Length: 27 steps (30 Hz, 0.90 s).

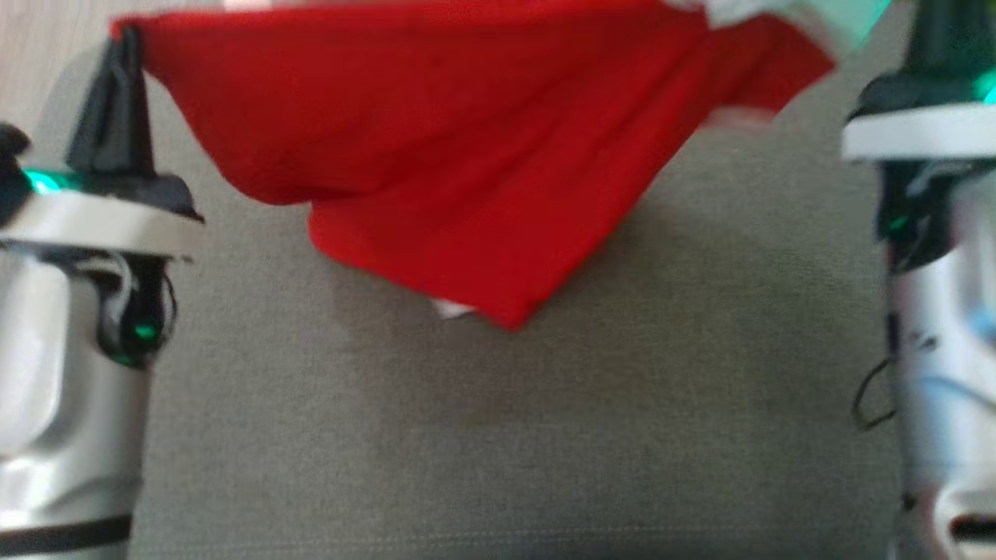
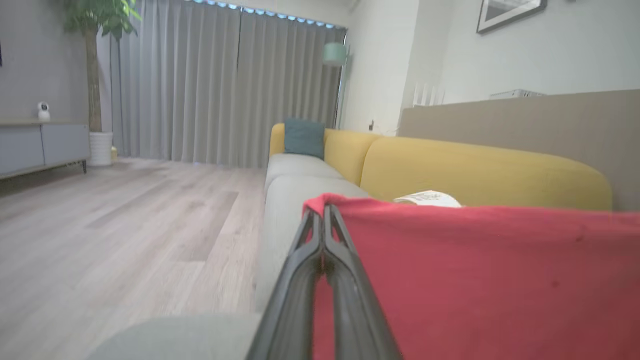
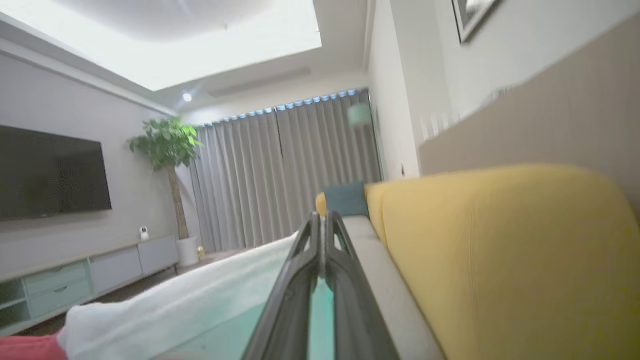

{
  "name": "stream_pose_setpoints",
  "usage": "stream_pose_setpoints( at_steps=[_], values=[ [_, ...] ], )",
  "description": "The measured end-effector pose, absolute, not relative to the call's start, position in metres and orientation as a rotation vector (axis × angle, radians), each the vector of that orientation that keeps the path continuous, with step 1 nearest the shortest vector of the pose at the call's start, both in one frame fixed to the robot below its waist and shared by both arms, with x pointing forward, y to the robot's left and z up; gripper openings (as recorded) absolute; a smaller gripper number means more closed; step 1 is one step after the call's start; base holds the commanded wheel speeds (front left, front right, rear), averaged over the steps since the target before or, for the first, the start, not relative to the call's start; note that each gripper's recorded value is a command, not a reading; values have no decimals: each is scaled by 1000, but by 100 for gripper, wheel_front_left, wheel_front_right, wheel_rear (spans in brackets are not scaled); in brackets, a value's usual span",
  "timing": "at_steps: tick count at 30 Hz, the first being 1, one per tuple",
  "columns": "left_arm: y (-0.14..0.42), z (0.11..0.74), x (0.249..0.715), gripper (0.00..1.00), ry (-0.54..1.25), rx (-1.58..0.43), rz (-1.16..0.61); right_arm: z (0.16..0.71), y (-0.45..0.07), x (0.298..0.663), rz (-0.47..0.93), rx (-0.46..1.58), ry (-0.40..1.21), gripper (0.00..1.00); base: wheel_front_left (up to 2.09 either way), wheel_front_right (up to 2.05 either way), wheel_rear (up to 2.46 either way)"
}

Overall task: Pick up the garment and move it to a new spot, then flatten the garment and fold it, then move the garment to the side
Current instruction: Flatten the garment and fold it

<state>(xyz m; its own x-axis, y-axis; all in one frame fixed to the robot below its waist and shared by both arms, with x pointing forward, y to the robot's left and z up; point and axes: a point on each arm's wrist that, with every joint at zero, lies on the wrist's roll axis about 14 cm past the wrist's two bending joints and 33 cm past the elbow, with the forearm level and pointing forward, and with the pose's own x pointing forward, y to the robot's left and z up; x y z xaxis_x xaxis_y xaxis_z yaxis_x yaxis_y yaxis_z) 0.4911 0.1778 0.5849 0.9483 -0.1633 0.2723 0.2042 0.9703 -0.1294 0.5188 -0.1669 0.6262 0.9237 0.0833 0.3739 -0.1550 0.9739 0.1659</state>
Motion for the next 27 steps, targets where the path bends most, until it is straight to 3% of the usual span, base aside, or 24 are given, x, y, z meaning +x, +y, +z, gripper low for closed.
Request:
stream_pose_setpoints(
  at_steps=[4,9,14,20,27],
  values=[
    [168,647,498,0,-407,-88,-252,711,-191,507,123,105,-570,0,0,0,0],
    [163,694,510,0,-514,-24,-287,760,-196,509,141,39,-640,0,0,0,0],
    [164,697,535,0,-503,2,-288,754,-186,536,164,30,-584,0,0,0,0],
    [162,647,580,0,-355,29,-292,720,-172,589,179,-23,-467,0,0,0,0],
    [180,641,646,0,-363,76,-188,737,-176,653,121,-98,-562,0,0,0,0]
  ],
)
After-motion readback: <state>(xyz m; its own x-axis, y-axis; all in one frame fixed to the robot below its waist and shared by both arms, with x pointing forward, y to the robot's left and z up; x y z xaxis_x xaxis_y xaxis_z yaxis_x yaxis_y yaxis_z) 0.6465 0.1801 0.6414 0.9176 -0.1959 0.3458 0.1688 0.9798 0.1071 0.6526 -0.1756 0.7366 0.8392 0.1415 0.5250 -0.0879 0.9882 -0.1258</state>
